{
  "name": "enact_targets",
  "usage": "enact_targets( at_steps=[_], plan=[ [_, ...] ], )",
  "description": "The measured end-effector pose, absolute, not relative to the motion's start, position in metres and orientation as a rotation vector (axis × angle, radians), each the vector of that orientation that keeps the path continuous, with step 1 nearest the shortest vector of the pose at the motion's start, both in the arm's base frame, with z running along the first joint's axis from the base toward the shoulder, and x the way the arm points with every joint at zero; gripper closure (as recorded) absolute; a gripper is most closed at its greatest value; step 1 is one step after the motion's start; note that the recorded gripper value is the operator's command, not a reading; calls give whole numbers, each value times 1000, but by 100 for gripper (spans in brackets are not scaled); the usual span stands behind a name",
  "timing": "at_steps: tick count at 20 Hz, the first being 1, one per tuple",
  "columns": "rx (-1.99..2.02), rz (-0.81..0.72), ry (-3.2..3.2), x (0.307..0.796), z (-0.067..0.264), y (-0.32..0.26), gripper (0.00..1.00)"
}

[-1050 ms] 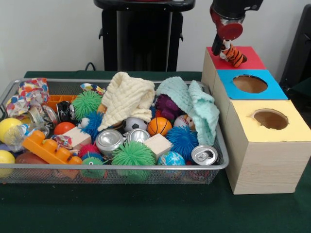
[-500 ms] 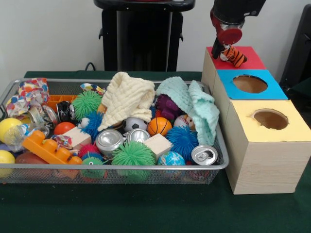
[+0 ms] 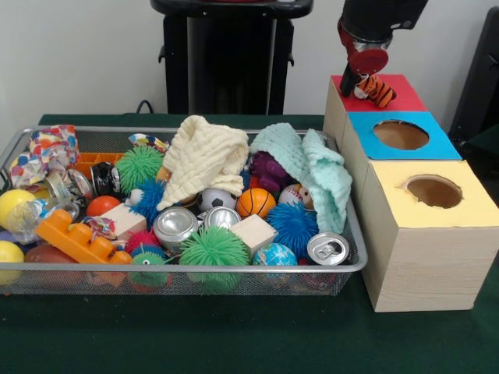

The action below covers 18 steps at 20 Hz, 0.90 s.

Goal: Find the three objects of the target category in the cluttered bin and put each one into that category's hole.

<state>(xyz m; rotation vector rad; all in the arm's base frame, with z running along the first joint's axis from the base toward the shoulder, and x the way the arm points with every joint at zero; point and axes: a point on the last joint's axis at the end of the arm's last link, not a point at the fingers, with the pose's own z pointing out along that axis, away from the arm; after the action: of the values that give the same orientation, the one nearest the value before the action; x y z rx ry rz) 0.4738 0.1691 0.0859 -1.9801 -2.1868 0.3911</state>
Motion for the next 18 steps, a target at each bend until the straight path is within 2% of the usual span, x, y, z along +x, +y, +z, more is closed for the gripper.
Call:
enact_targets(
  at_steps=[13, 18],
  plan=[
    [-2047, 310, -2032, 466, 89, 153, 100],
    [-2066, 296, -1988, 457, 99, 139, 100]
  ],
)
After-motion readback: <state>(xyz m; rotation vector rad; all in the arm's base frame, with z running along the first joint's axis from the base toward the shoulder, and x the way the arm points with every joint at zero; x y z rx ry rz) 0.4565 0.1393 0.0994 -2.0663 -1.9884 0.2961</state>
